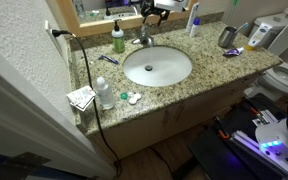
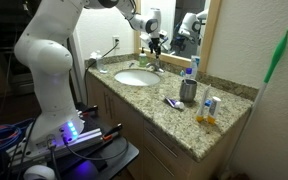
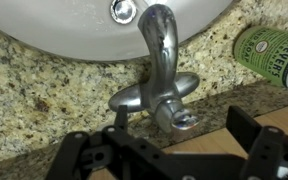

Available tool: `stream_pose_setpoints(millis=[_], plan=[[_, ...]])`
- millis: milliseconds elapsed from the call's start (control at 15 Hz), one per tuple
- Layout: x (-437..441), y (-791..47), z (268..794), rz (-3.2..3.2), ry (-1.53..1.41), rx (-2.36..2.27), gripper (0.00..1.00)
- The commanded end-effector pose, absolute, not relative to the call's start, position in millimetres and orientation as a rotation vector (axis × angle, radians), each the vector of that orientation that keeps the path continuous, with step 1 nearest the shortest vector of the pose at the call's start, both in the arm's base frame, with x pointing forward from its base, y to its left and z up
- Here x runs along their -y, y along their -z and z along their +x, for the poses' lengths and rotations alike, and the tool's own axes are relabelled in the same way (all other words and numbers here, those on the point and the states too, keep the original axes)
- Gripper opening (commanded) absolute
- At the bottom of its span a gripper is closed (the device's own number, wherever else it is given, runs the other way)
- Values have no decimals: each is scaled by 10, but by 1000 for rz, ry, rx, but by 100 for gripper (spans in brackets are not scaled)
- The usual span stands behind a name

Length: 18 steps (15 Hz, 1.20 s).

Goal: Close the tap

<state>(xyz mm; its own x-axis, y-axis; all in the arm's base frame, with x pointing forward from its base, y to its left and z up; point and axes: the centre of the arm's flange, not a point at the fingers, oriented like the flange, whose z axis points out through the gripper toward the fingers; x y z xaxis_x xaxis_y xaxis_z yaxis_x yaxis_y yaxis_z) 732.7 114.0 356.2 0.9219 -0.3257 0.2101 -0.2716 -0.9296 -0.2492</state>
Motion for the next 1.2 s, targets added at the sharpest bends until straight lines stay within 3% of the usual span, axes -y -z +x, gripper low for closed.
stream_pose_setpoints(millis=[0, 667, 1133], plan=[[-1172, -3469, 7407, -2870, 361, -443, 73], [-1176, -3523, 7380, -2879, 330, -426, 5], [-1264, -3314, 7310, -2902, 8, -367, 7]])
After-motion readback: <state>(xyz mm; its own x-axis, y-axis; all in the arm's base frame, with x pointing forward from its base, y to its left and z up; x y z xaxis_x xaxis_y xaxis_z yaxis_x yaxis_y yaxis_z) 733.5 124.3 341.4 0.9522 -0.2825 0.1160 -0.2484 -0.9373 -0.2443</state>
